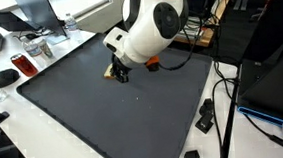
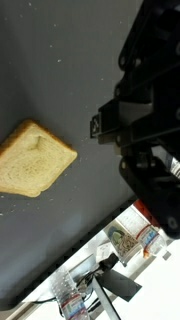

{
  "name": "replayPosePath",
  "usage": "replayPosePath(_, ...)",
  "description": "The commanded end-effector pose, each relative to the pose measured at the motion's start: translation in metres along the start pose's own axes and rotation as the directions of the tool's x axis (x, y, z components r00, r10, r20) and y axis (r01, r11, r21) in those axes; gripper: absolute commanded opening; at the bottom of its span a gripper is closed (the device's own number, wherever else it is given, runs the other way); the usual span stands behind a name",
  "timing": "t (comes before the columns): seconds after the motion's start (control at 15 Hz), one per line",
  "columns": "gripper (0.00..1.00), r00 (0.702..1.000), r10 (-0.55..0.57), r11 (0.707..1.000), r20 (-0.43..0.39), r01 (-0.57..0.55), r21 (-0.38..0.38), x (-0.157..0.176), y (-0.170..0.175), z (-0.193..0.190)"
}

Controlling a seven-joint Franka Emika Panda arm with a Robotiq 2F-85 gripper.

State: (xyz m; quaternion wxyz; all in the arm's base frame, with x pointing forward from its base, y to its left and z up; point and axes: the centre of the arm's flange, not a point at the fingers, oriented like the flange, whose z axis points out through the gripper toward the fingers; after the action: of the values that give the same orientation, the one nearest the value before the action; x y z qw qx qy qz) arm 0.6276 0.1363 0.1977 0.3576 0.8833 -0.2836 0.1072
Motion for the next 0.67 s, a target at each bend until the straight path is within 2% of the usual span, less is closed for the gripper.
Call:
replayPosePath(0.0, 0.05, 0.990, -0.107, 0.994, 0.094, 0.104, 0.030, 0.036, 0.001, 0.002)
replayPosePath(0.4, 0.05, 0.925, -0.264, 0.962, 0.274, 0.232, 0.142, 0.079, 0.021, 0.019)
replayPosePath(0.6, 0.05, 0.879, -0.336, 0.938, 0.338, 0.281, 0.201, 0.095, 0.026, 0.029)
